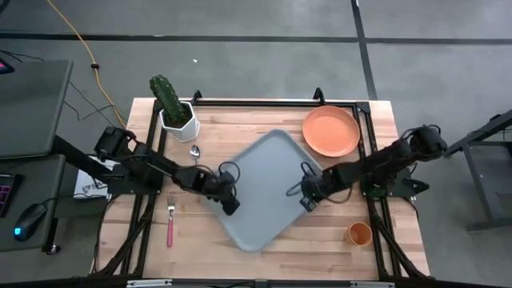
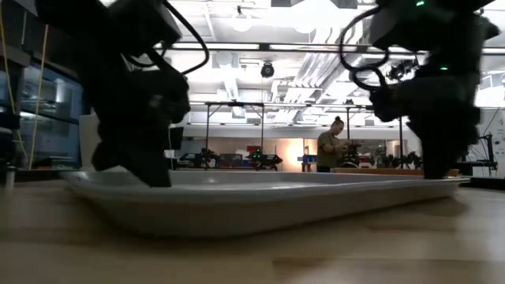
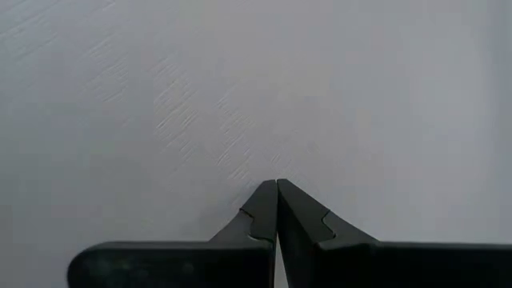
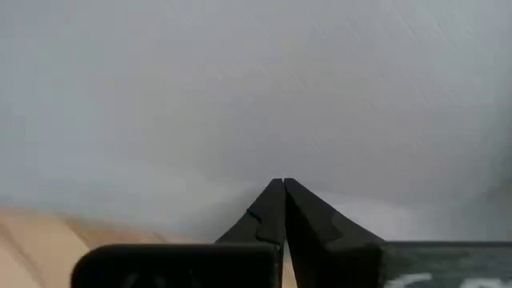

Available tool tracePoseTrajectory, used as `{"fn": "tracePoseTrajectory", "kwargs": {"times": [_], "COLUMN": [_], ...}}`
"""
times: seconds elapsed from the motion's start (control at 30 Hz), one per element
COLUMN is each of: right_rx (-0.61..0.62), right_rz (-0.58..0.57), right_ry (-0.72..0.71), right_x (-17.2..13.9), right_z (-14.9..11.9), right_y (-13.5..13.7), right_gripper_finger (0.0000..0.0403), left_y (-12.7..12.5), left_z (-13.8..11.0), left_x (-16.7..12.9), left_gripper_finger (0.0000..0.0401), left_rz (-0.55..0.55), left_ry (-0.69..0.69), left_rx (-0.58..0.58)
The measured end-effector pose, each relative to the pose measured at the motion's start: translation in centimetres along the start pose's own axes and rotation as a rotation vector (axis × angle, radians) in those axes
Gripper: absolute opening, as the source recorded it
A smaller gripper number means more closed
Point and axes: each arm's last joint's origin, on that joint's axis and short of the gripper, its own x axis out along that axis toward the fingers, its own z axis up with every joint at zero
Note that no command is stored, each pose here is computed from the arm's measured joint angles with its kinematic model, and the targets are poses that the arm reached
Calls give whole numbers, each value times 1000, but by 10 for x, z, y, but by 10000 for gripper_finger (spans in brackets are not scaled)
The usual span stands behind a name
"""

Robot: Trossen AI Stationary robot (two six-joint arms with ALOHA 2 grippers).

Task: Pick and place plate/cup/fork/spoon on tray
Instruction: Move the gray tray to the center of the table

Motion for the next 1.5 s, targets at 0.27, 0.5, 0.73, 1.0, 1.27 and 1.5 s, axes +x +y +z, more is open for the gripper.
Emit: {"fn": "tracePoseTrajectory", "kwargs": {"times": [0.27, 0.5, 0.73, 1.0, 1.27, 1.5], "right_rx": [96, 146, 57, -77, 97, 488], "right_rz": [86, 204, 270, 204, 37, 147], "right_ry": [0, -41, -148, -334, -359, -292], "right_x": [11, 14, -4, -67, -113, -75], "right_z": [-37, -49, -34, -6, -6, -34], "right_y": [29, 47, 64, 57, -28, -99], "right_gripper_finger": [0, 0, 0, 0, 0, 0], "left_y": [15, 34, 47, 27, 22, 26], "left_z": [23, 49, 86, 99, 81, 57], "left_x": [3, 4, -3, -59, -131, -145], "left_gripper_finger": [0, 0, 0, 0, 0, 0], "left_rz": [14, 72, 118, -66, -299, -383], "left_ry": [-29, -105, -172, -223, -583, -669], "left_rx": [49, 122, 168, 238, 193, 112]}}
